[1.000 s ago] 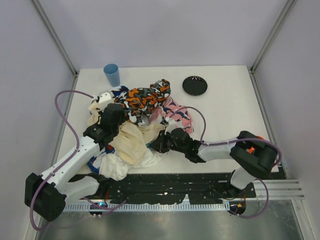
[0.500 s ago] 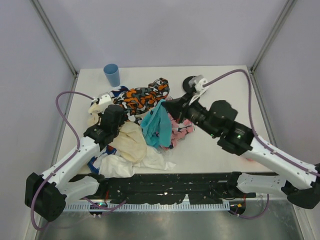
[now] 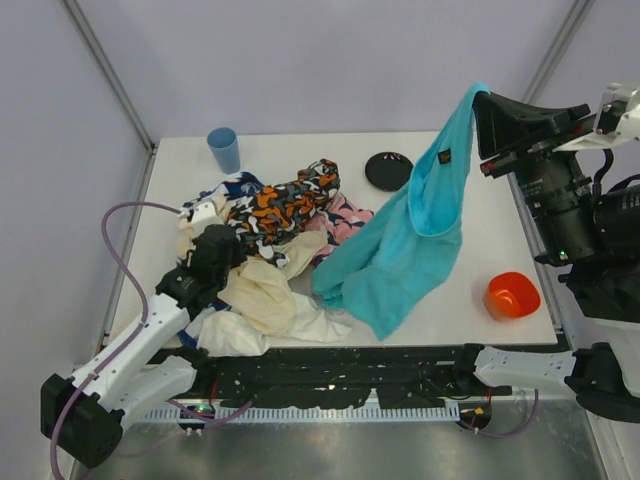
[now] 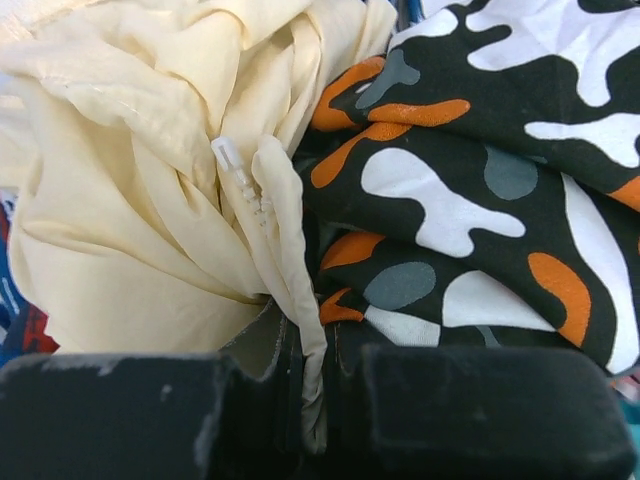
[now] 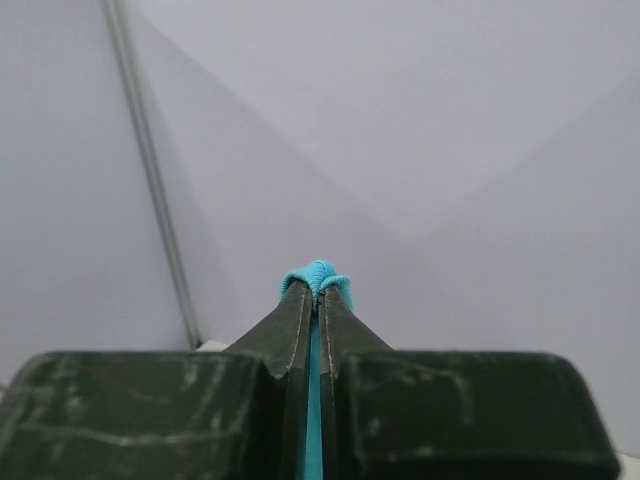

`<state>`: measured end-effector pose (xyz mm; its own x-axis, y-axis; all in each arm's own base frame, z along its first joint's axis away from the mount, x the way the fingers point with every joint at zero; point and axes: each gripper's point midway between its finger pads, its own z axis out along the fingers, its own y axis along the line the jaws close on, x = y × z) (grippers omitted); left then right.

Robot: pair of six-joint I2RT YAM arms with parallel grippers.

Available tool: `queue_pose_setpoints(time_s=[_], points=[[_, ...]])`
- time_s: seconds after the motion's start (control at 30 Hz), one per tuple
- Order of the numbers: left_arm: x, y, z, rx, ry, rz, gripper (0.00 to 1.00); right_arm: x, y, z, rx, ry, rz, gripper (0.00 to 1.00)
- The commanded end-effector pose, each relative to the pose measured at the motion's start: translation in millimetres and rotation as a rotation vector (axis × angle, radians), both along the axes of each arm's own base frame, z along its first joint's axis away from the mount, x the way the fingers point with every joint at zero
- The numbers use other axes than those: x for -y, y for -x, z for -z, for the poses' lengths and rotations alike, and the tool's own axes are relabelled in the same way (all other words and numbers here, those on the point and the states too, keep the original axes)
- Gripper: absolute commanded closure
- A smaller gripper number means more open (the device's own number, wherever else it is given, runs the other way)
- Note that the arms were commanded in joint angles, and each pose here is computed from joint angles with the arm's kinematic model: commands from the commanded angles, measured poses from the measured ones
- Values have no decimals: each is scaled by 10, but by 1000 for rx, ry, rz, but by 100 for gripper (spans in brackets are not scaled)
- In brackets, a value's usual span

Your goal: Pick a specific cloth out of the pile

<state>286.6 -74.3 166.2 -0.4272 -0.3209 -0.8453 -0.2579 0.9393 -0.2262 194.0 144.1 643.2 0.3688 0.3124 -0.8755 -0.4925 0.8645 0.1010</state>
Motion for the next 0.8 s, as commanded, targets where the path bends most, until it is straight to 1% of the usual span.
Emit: queue_pose_setpoints(time_s=[0.0, 0.03, 0.07, 0.17, 0.2, 0.23, 0.27, 0.3, 0.37, 0.4, 0.43, 0.5, 0.53, 0.57, 0.6, 0.63, 0.67, 0.77], points=[[252, 95, -15, 5, 109, 133, 100, 296, -407, 148, -62, 151, 348, 95], [311, 116, -39, 15, 132, 158, 100, 403, -457, 142, -63, 156, 403, 95], [367, 132, -58, 21, 158, 182, 100, 415, -504, 138, -61, 158, 418, 95], [522, 196, -72, 37, 217, 247, 100, 674, -766, 180, -86, 139, 531, 95], [553, 221, -54, 33, 227, 259, 100, 650, -835, 217, -87, 163, 518, 95], [576, 241, -60, 33, 234, 270, 95, 740, -961, 273, -105, 161, 552, 95], [574, 257, -50, 30, 235, 271, 88, 694, -1040, 340, -107, 185, 528, 95], [587, 279, -49, 23, 237, 280, 77, 780, -1146, 391, -123, 177, 557, 95], [591, 314, -96, 24, 244, 289, 55, 850, -1332, 529, -153, 206, 585, 95], [604, 327, -123, 29, 249, 299, 50, 854, -1409, 609, -169, 224, 591, 95], [624, 351, -167, 41, 263, 315, 47, 925, -1501, 666, -184, 241, 617, 95], [658, 379, -230, 66, 285, 341, 37, 1134, -1616, 713, -208, 253, 696, 95], [670, 394, -258, 78, 295, 350, 28, 1300, -1640, 701, -222, 252, 747, 95], [674, 403, -301, 91, 301, 357, 15, 1370, -1699, 727, -238, 254, 772, 95], [673, 414, -332, 99, 303, 362, 5, 1527, -1700, 690, -239, 249, 818, 95], [664, 425, -372, 108, 306, 363, 0, 1597, -1740, 710, -250, 251, 845, 95], [658, 435, -392, 111, 306, 364, 0, 1740, -1720, 651, -243, 246, 885, 95], [658, 461, -478, 133, 319, 373, 0, 1951, -1749, 536, -205, 286, 969, 95]])
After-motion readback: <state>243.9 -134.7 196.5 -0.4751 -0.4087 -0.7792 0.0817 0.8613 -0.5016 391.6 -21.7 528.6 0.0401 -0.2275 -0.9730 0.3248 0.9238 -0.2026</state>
